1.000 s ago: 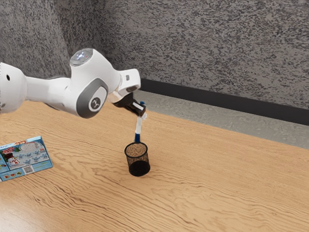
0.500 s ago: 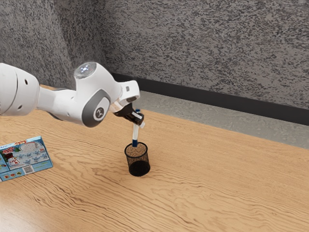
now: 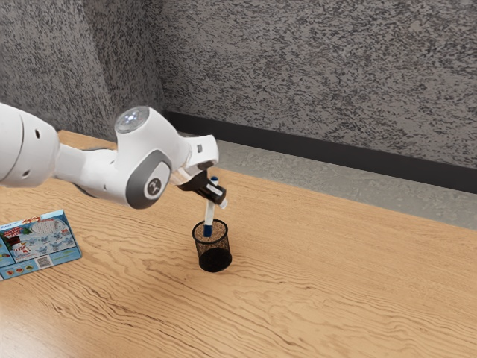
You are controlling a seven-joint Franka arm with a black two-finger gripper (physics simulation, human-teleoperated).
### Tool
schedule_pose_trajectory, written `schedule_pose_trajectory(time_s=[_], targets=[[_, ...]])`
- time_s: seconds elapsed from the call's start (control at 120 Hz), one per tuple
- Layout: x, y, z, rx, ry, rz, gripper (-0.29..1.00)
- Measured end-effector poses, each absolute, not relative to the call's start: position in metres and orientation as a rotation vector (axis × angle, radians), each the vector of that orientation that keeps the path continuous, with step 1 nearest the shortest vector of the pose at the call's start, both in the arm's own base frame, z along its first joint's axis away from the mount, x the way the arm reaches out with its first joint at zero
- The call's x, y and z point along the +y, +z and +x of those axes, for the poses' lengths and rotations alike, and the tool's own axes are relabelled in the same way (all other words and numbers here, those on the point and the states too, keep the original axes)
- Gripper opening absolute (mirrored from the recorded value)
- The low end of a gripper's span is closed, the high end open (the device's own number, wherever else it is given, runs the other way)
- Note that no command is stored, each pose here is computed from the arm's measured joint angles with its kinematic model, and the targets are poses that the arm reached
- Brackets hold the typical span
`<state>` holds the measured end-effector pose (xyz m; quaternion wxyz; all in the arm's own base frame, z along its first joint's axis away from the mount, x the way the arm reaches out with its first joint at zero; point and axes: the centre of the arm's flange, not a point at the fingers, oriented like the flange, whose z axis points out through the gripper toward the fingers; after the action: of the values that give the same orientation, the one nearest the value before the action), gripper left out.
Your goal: Put the marker into the pen holder.
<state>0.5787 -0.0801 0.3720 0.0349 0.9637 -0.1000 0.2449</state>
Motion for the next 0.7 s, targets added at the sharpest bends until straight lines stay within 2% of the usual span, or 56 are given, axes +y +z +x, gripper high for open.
schedule_pose_trajectory(time_s=[0.1, 0.258, 0.367, 0.433, 0.558, 0.65, 0.7], targets=[[-0.080, 0.367, 0.573, -0.301, 0.754, 2.960, -0.04], [-0.079, 0.361, 0.573, -0.299, 0.744, 2.959, 0.31], [-0.083, 0.365, 0.575, -0.313, 0.743, 2.954, 0.47], [-0.078, 0.400, 0.604, -0.309, 0.736, 2.950, 0.53], [-0.014, 0.525, 0.661, -0.212, 0.695, 2.994, 0.61], [0.009, 0.595, 0.644, -0.202, 0.576, 3.060, 0.64], [0.015, 0.615, 0.625, -0.198, 0.485, 3.092, 0.65]])
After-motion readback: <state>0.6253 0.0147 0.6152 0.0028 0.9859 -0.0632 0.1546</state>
